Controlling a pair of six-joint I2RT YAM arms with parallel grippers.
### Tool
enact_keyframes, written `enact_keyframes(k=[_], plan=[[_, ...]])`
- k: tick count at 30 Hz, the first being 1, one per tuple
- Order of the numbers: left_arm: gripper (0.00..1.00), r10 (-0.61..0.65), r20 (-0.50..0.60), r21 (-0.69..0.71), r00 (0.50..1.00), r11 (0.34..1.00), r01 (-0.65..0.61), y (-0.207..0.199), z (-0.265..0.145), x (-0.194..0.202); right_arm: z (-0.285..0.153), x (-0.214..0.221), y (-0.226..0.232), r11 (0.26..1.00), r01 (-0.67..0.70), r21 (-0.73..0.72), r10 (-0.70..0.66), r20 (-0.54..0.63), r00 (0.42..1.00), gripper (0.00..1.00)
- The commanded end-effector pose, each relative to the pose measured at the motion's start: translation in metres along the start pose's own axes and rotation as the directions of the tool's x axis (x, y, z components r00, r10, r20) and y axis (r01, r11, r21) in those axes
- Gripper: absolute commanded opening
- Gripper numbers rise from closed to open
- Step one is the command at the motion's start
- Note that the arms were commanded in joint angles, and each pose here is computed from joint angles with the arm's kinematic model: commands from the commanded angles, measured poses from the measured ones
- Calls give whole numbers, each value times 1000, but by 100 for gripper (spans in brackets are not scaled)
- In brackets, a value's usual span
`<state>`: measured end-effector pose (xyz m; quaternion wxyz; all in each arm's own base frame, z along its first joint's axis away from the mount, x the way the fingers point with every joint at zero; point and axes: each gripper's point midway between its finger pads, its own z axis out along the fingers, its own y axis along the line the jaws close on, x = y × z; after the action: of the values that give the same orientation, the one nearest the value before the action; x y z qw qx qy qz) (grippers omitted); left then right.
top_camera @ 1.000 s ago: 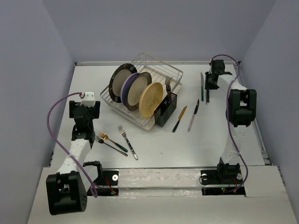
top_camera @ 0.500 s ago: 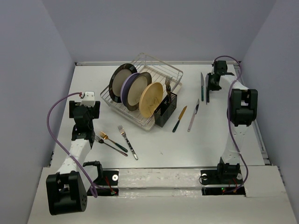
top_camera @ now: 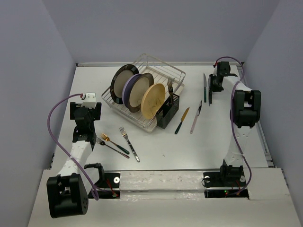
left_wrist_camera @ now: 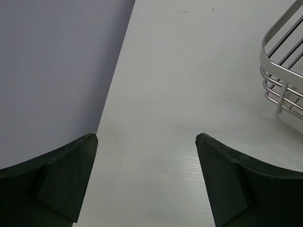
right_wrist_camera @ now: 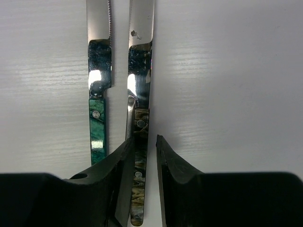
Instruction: Sort the eating utensils into containers
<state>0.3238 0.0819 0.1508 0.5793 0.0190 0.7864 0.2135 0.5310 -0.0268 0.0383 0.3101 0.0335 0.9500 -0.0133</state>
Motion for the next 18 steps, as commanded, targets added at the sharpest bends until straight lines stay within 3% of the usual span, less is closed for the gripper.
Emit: enact_keyframes(k=[1,13,17,18], plan=[[99,-11,61,-38,998,999,13,9,-1,-13,7,6,4,999,14,-33,-14,-19,1000,31],[99,-12,66,-41,998,999,15,9,-1,-15,28,35,-20,994,34,101,-22,-117,993,29],[99,-13,63,-41,998,999,16,9,-1,-14,29,33,-23,993,35,113,-22,-116,993,24],[99,-12,65,-44,998,999,15,10,-1,-14,29,33,-23,993,36,116,-22,-117,993,18]])
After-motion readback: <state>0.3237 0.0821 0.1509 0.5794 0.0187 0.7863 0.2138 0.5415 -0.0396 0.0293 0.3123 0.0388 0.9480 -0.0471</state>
